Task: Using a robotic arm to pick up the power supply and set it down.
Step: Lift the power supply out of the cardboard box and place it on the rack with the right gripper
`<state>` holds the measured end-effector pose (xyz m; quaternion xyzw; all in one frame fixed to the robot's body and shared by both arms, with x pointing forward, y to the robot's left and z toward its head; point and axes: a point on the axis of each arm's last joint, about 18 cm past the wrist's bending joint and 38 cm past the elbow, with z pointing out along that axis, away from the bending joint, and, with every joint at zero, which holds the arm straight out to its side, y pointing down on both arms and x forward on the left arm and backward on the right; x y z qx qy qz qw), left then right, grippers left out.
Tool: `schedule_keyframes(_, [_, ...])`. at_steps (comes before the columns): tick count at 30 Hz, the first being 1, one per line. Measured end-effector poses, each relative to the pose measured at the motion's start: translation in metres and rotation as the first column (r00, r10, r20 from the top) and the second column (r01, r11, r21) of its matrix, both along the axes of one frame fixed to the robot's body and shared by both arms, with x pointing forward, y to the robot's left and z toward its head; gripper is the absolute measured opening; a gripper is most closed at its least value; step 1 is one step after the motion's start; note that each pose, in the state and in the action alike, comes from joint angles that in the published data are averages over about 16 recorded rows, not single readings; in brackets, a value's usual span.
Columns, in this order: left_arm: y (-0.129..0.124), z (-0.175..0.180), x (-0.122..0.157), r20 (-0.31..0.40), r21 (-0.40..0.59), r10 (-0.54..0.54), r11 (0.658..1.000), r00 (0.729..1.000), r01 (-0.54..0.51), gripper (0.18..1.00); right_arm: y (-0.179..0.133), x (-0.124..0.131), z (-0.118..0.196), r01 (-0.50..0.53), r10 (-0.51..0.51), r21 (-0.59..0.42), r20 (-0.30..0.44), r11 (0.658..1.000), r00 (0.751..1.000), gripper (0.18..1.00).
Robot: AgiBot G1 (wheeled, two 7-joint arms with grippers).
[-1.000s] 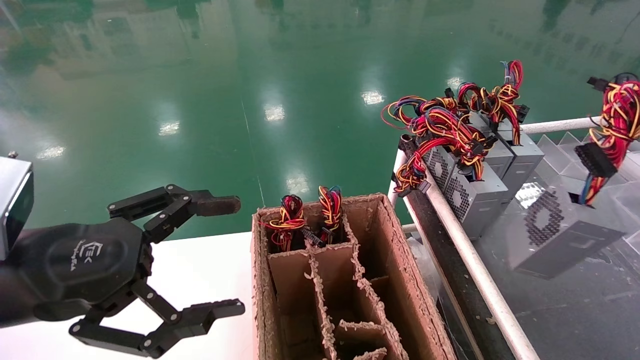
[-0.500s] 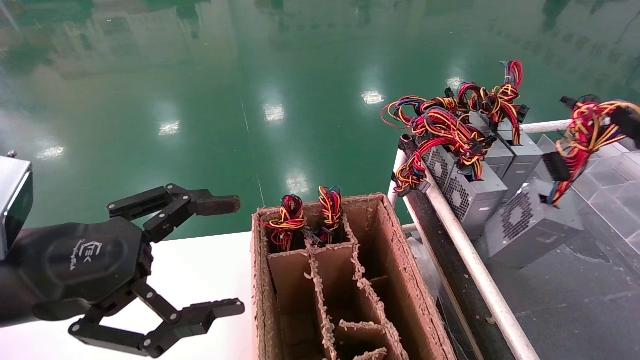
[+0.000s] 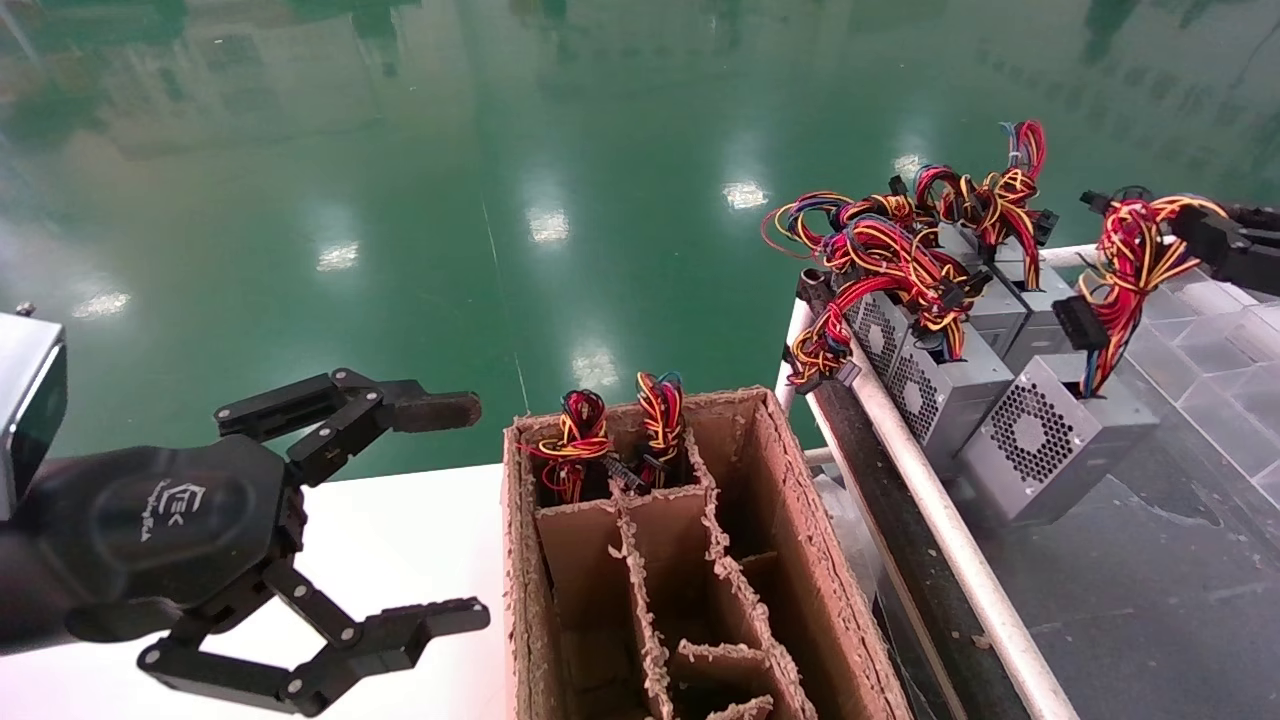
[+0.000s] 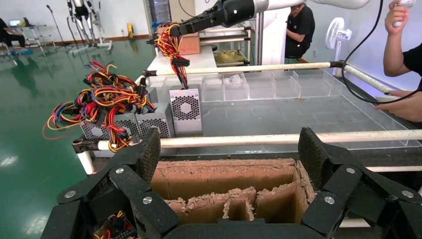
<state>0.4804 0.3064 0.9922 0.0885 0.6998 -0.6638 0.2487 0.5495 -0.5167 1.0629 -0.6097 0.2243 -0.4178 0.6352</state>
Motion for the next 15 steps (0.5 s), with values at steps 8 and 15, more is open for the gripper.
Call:
schedule_keyframes(8, [0.0,0.0,0.0,0.0,0.0,0.0,1.0,1.0,0.0,1.001,0.009,0.019,-0.007,0.018,-0.02,-0.04,-0.062,0.999,0.998,0.192])
schedule_keyframes(15, [0.0,0.0,0.0,0.0,0.0,0.0,1.0,1.0,0.0,1.001,0.015,0.035,-0.018,0.033,-0.039,-0.058,-0.115,0.998,0.993,0.191])
